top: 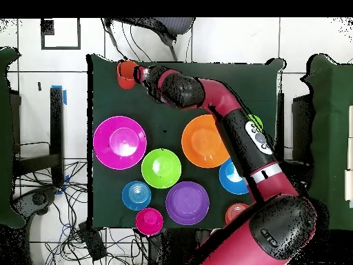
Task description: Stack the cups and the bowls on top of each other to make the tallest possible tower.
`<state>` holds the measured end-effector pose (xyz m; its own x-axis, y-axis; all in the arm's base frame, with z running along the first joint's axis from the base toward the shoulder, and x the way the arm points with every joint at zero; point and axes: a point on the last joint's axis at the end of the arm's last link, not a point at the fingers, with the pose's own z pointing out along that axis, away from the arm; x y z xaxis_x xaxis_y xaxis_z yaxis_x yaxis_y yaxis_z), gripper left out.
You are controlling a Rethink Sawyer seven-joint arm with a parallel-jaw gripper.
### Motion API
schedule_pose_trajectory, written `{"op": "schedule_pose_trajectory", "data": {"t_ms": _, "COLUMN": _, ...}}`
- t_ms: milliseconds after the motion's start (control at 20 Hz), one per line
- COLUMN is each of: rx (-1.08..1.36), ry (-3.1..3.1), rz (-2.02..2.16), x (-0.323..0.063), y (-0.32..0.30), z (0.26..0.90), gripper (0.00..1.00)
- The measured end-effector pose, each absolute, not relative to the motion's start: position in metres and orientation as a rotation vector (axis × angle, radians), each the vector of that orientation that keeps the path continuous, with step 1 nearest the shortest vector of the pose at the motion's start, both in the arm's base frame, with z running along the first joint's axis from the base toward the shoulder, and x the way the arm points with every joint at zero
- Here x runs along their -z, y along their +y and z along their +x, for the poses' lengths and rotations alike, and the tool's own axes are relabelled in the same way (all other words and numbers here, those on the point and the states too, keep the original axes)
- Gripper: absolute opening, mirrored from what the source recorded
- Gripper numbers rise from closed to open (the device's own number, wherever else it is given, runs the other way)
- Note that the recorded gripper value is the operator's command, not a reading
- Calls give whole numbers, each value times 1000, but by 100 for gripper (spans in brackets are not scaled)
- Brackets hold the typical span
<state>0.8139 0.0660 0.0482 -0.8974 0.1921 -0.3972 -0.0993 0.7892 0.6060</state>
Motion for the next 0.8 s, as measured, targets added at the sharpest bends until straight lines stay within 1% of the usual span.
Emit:
{"op": "schedule_pose_trajectory", "data": {"t_ms": 400, "rx": -779, "ry": 2450, "rz": -238, "x": -44, "y": 63, "z": 813, "gripper": 0}}
{"op": "schedule_pose_trajectory", "data": {"t_ms": 800, "rx": -738, "ry": 2394, "rz": -396, "x": -41, "y": 63, "z": 812, "gripper": 0}}
